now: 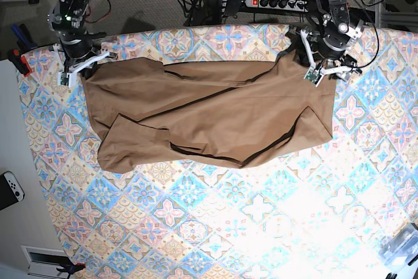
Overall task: Layout the t-shirt on the table in an organized manner, then fold the t-shirt properly
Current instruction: 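Hold the shirt edge with both grippers and stretch it taut, then pull the held shirt edge apart with both grippers to flatten it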
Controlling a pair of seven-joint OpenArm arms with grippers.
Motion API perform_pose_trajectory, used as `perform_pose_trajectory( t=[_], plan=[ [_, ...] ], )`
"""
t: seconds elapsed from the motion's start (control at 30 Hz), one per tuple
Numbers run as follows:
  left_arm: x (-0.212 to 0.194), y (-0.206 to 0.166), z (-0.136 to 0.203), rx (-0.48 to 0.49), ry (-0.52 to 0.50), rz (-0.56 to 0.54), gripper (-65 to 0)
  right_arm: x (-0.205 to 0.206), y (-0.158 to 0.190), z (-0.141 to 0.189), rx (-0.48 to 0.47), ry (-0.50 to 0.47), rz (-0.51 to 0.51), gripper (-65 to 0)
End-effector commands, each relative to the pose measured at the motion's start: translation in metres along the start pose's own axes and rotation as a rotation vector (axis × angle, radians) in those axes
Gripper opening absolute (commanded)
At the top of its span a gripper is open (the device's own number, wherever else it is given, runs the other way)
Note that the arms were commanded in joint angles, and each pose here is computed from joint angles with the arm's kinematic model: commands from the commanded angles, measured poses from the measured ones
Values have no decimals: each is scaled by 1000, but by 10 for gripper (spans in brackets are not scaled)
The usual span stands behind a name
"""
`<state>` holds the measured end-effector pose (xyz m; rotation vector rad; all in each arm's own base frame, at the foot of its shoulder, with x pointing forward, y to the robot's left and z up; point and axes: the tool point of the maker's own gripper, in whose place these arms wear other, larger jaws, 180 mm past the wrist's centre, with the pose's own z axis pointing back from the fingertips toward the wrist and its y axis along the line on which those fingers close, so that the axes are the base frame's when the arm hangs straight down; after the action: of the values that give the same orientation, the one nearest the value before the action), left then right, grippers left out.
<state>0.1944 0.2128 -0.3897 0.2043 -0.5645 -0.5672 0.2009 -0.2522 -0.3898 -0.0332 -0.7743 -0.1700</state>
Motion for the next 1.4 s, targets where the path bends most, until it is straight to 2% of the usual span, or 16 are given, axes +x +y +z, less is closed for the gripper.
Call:
perform_pose_trajectory(
  t=[0.0,0.13,0.3,0.4,0.8,0.87,1.0,1.1,1.3,1.37],
  plan=[
    [13,3,5,19,-45,9,-193,13,-2,3,-2,-44,10,-547],
    [16,3,5,22,-58,31,-193,8,3,5,26,-37,33,-438],
    [17,6,5,41,-65,88,-189,4,43,10,242,-38,223,-334],
    [18,13,6,63,-70,125,-189,3,51,12,292,-43,271,-299],
    [19,16,5,73,-69,125,-189,1,52,10,297,-35,267,-295],
    [19,16,5,73,-69,125,-189,-10,50,6,302,-6,248,-295],
    [19,16,5,73,-69,125,-189,-57,45,-8,325,119,167,-295],
    [19,16,5,73,-69,125,-190,-71,44,-11,331,154,142,-295],
    [19,16,5,73,-69,125,-190,-54,45,-7,321,109,171,-306],
    [20,16,5,71,-73,129,-190,-45,45,-5,317,86,186,-363]
  ],
)
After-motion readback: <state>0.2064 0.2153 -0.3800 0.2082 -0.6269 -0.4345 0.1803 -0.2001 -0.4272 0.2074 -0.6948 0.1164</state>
